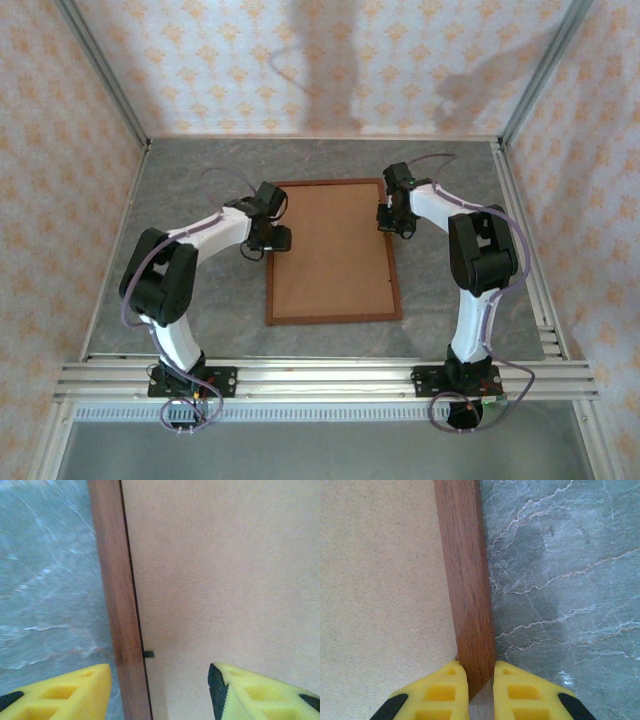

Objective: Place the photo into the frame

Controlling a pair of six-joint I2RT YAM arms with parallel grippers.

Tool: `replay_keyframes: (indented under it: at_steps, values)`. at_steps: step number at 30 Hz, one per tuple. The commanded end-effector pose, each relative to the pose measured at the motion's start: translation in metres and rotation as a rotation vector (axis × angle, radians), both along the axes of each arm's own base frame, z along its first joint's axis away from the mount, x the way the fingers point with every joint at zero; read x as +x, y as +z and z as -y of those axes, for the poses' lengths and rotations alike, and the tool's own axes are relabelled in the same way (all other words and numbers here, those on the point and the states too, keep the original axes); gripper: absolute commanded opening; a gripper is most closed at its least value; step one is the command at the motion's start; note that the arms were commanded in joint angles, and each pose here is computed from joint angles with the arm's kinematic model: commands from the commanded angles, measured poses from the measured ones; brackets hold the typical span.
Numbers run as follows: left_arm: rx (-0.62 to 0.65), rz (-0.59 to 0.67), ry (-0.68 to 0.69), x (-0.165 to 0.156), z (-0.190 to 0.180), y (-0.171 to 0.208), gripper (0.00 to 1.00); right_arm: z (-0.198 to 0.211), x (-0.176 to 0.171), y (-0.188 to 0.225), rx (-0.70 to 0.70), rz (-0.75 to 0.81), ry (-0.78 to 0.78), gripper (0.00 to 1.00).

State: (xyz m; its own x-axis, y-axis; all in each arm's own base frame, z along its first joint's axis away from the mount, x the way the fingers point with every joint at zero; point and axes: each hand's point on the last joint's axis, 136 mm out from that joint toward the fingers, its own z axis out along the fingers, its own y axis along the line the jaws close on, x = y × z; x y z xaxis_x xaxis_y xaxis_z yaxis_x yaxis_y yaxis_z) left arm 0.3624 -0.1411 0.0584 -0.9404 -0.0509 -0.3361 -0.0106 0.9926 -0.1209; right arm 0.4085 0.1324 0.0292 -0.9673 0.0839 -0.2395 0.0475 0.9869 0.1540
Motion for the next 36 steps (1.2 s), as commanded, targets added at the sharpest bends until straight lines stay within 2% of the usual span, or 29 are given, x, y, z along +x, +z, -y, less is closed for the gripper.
replay_keyframes:
  at_steps: [1, 9, 13, 16, 20, 36]
  values:
    - [0.062, 0.018, 0.025, -0.019, -0.022, 0.018, 0.56, -0.007, -0.014, -0.022, -0.011, -0.067, 0.017, 0.13]
    - [-0.078, -0.119, 0.021, -0.096, -0.015, -0.002, 0.52, -0.006, -0.013, -0.02, -0.016, -0.063, 0.019, 0.13]
    - [-0.086, -0.153, 0.027, -0.116, -0.017, -0.01, 0.44, -0.007, -0.014, -0.021, -0.011, -0.064, 0.019, 0.13]
    - [-0.088, -0.183, 0.018, -0.124, -0.016, -0.018, 0.36, -0.007, -0.015, -0.022, -0.01, -0.066, 0.018, 0.13]
    - [-0.107, -0.222, -0.004, -0.129, -0.008, -0.028, 0.31, -0.006, -0.015, -0.021, -0.014, -0.065, 0.019, 0.13]
    - [-0.103, -0.274, -0.027, -0.142, -0.002, -0.045, 0.29, -0.006, -0.015, -0.023, -0.014, -0.067, 0.019, 0.13]
